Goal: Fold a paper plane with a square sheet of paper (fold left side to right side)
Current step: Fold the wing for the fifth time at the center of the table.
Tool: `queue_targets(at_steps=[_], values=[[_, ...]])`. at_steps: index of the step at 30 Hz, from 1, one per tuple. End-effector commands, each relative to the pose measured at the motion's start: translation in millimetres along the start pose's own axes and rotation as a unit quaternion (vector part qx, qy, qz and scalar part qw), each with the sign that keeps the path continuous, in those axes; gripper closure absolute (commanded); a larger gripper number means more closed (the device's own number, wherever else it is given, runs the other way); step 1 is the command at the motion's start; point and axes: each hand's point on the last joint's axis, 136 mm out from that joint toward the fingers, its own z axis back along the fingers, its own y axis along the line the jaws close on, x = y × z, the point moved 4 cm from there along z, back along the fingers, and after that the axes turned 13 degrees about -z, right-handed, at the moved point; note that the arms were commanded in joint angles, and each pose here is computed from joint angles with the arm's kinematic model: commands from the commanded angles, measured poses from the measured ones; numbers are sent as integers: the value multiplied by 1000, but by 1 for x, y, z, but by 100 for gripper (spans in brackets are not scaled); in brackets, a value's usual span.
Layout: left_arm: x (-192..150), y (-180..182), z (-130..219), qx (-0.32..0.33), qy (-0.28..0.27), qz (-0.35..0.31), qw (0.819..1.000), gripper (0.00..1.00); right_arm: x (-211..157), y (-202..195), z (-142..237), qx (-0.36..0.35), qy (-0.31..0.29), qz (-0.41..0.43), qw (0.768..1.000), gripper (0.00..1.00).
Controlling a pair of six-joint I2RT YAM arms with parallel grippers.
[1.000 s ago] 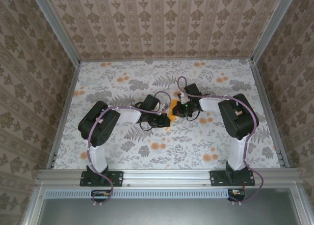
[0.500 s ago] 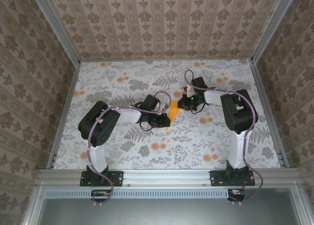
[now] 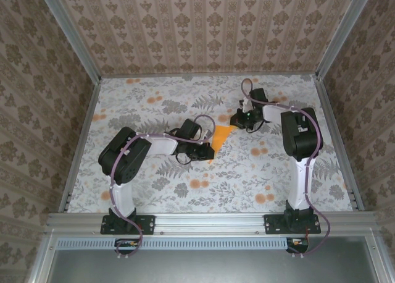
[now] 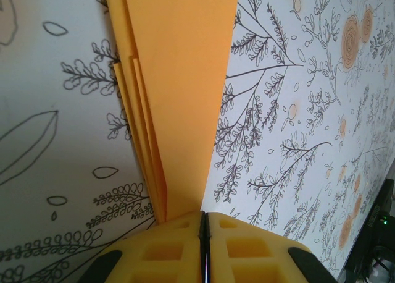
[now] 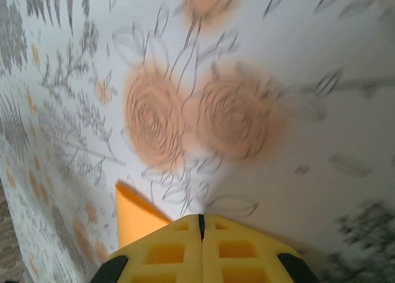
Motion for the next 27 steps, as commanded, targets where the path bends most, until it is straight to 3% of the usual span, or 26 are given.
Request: queue_targets(at_steps=[1,7,13,21,27], values=[[-42,22,-8,52,66,31,996,89,36,-25,5,-48,-62,-9,997,100],[-36,18,-8,49,57,24,997,89,46,0,30,-22,-84,3,996,100],[-30,13,-6,45,46,20,998,89,1,31,55,25,-78,18,996,100],[-26,10,-4,46,43,18,998,88,-84,45,27,50,-26,23,998,100],[-23,7,-3,41,38,16,998,88,-94,42,-4,37,3,19,999,100]])
